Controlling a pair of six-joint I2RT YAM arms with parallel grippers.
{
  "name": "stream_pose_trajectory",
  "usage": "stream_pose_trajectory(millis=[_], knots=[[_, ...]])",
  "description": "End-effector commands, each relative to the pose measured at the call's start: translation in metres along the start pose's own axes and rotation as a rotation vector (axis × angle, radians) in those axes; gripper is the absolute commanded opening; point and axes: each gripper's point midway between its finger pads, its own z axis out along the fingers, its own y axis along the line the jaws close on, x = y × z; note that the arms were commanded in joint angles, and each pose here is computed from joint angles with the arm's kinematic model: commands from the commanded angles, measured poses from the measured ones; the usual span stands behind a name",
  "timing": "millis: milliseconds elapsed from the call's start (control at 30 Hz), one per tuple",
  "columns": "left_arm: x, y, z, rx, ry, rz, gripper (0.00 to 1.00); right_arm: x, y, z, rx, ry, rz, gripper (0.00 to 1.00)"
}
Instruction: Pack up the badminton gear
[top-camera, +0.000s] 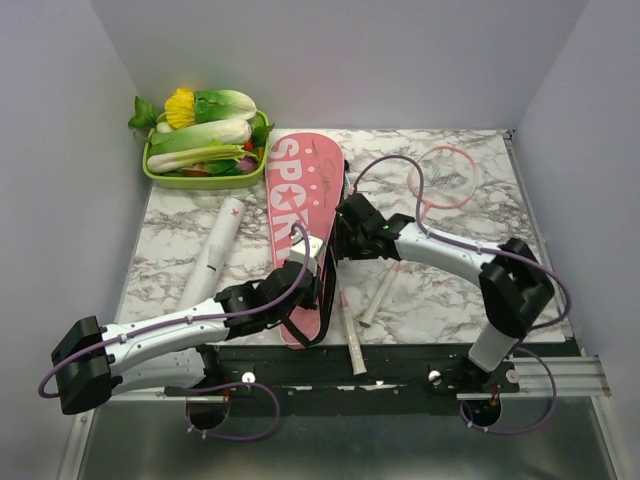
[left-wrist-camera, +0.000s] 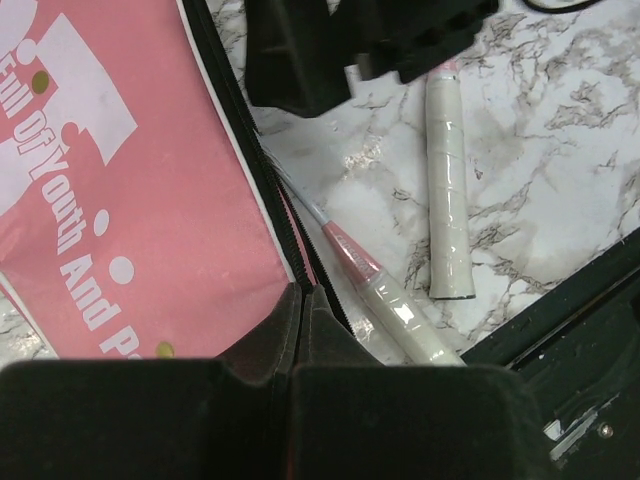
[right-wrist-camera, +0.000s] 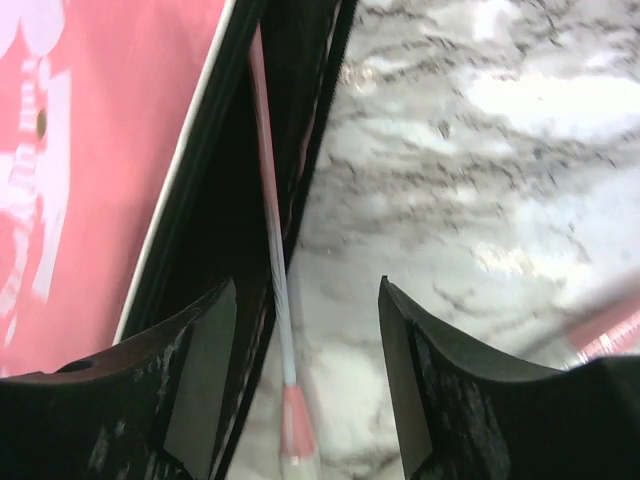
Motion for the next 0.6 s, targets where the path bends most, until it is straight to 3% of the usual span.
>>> stream_pose_trajectory(millis=[0, 367, 567], knots=[[-0.01, -0.009, 0.004, 0.02, -0.032, -0.009, 0.0, 0.006, -0.015, -0.045, -0.032, -0.041, -0.022, 0.67], [0.0, -0.005, 0.01, 0.009, -0.024, -0.011, 0.0, 0.12, -0.012, -0.116, -0.274, 0.197, -0.182, 0.67], [0.004, -0.001, 0.01, -0.003, -0.018, -0.013, 0.0, 0.175, -0.009, -0.125, -0.313, 0.283, -0.181, 0.67]])
